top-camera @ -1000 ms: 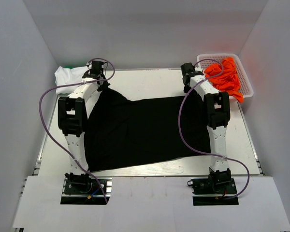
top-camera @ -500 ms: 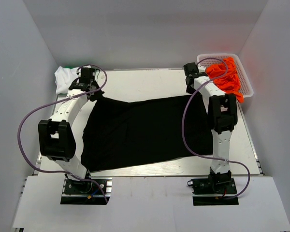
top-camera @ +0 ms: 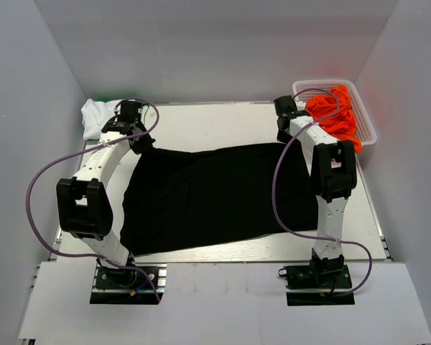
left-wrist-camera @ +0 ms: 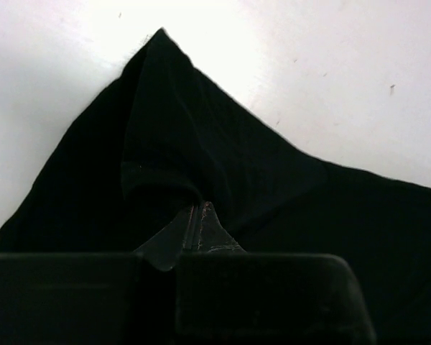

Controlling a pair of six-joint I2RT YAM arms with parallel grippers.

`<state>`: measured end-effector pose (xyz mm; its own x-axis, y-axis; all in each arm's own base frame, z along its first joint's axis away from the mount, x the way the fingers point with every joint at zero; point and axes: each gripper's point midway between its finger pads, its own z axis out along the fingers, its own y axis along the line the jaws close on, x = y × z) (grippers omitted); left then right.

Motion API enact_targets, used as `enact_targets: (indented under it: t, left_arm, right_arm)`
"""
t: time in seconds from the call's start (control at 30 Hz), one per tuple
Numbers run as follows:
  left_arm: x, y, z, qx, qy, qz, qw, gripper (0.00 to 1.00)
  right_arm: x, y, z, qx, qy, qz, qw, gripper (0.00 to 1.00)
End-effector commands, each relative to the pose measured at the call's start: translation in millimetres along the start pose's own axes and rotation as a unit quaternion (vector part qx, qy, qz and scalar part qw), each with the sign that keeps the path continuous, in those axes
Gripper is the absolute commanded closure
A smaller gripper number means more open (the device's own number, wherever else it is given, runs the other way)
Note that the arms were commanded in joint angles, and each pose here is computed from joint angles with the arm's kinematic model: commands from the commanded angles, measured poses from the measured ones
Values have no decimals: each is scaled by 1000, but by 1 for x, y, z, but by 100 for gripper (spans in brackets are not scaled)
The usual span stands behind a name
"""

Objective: Fold and stack the t-shirts
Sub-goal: Grap the side of the flattened tshirt furthest away from the robot with both arms, then fold the other side of the tshirt into a rectangle

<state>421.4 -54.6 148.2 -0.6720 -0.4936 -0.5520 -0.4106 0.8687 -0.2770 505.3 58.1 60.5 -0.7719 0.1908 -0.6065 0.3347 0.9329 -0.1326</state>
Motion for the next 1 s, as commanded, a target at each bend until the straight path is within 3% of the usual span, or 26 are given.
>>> enact_targets:
  t: [0.0,0.2,0.33,0.57,0.77,0.97]
  left_arm:
    - [-1,8,-41,-16,5,-4,1000,100]
    - [44,41,-75,-45,53,-15,997,100]
    - [71,50,-107,-34,81,-34,996,100]
    - [119,77,-151,-32,124,-49,991,100]
    - [172,96,-152,-23,171,-70,983,100]
    - [199,108,-154,-12,182,-81,980,100]
  right_arm:
    - [-16,-11,-38,-10,-33,13,999,100]
    - [3,-31,-71,-15,-34,6,999,100]
    - [41,-51,-75,-1,-14,-10,1000,100]
    - [55,-69,-94,3,-12,-10,1000,100]
    - [76,-80,-109,-6,-10,-5,1000,100]
    - [100,-86,-109,-12,4,-13,1000,100]
